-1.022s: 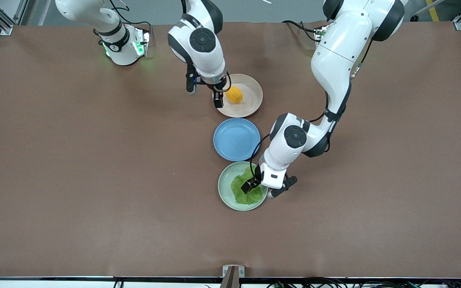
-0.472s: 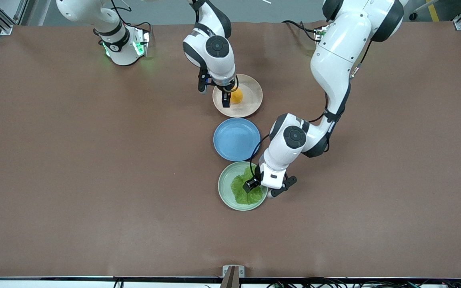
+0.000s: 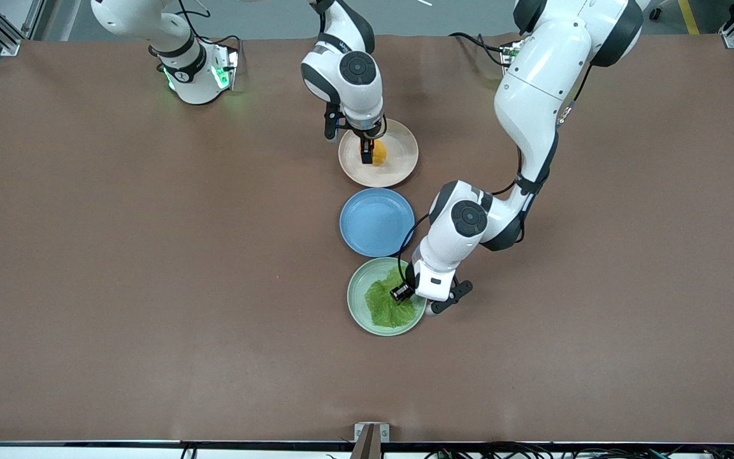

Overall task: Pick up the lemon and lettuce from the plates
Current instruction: 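Grasp the lettuce with the left gripper while the right gripper grasps the lemon, then lift the lettuce off the plate with the left gripper while the right lifts the lemon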

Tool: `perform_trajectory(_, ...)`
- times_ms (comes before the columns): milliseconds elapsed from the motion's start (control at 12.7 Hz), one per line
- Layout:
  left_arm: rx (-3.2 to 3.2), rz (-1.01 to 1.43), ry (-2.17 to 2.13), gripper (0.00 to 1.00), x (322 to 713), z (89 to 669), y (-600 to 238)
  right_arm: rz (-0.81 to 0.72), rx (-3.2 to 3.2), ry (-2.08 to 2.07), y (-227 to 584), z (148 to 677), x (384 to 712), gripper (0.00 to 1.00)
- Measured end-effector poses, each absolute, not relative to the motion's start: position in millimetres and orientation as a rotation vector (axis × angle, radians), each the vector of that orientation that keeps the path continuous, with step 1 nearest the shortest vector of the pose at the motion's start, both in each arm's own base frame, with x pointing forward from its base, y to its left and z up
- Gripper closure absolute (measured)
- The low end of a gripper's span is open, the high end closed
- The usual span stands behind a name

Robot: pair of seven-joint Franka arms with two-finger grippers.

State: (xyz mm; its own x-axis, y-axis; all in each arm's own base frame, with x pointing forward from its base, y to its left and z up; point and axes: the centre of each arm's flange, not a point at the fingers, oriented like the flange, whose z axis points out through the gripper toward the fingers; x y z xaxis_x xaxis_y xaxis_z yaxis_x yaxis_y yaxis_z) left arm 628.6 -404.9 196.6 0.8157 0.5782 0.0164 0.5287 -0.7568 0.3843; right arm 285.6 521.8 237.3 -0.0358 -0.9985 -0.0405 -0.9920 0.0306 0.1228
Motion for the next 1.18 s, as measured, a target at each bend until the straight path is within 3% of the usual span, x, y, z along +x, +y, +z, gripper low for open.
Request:
perform_trajectory(236,2.636,0.192,0.831,0.93,629,197,-405,-0.175,2.149,-2.2,525,229,280,0.0)
perform_trajectory(708,2.58,0.254,0.809,0.97,641,242,-411,-0.153,2.192,-2.185,528,220,276,0.03)
perform_trajectory(944,2.557,0.274,0.809,0.97,649,311,-399,-0.104,2.234,-2.143,528,207,274,0.11)
perform_trajectory(1101,2.563,0.275,0.807,0.97,654,355,-364,-0.09,2.249,-2.136,528,207,276,0.3)
perform_trajectory(1180,2.576,0.273,0.781,0.97,655,370,-336,-0.087,2.248,-2.142,527,207,279,0.3)
